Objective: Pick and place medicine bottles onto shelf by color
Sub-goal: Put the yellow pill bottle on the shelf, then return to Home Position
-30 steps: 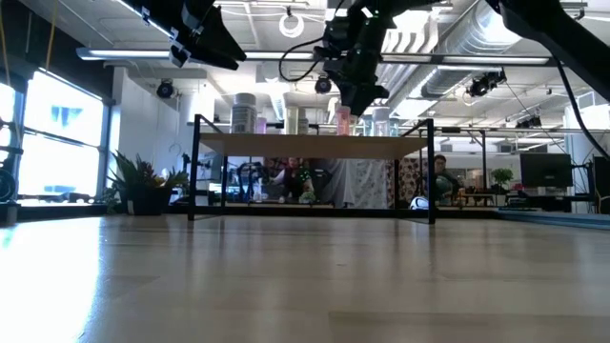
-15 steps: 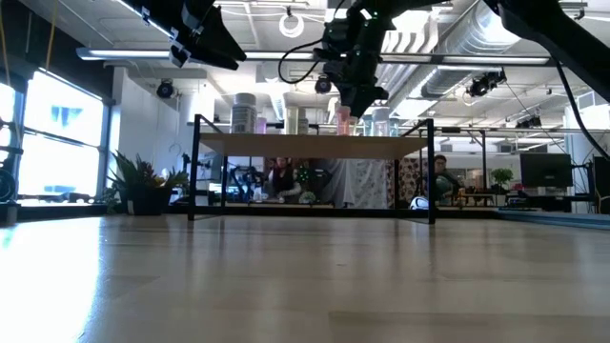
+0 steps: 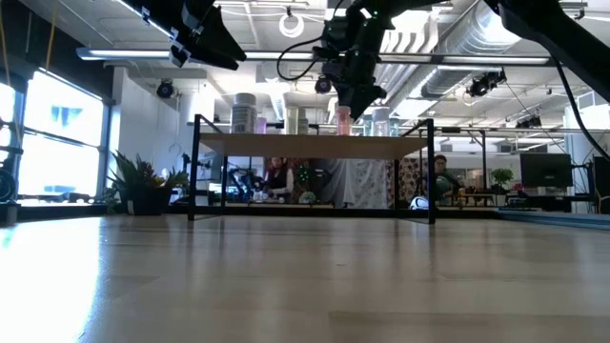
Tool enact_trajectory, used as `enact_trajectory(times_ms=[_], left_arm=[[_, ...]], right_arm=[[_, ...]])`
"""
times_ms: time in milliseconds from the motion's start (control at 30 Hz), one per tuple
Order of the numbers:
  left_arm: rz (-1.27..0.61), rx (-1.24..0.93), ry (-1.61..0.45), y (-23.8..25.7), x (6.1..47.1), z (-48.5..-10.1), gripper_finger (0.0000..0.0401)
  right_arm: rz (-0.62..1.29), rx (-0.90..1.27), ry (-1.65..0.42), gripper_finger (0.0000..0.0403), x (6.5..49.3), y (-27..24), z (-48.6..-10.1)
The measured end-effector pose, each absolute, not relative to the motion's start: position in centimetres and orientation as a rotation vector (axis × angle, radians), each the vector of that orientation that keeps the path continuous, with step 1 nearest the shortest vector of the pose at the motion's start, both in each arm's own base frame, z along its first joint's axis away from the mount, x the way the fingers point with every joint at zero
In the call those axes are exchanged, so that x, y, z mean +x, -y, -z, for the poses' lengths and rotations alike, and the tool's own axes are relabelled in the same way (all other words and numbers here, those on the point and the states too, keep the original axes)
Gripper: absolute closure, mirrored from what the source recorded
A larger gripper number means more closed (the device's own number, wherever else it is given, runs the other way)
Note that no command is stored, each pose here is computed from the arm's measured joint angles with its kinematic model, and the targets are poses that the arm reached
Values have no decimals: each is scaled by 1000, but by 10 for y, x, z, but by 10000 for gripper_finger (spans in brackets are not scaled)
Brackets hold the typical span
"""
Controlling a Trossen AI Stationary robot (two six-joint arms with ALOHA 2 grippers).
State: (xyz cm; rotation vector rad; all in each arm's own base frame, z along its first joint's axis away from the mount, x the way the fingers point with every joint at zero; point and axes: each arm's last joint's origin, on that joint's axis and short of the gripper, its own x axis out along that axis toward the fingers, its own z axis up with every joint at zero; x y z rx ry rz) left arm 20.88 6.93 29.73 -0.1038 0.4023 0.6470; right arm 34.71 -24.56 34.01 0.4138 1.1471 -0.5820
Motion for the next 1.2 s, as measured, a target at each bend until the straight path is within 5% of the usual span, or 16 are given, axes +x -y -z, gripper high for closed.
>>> enact_trajectory(times_ms=[367,700,1200], left_arm=[[-626,-109,-359,-66,203,-305,220],[-513,-98,-306,-41,183,-320,220],[-303,-163,-107,-11,129,-245,220]], right_arm=[[581,388,-1120,240,341,241,-353],[572,374,-1013,240,314,204,-406],[376,187,-681,240,296,106,-483]])
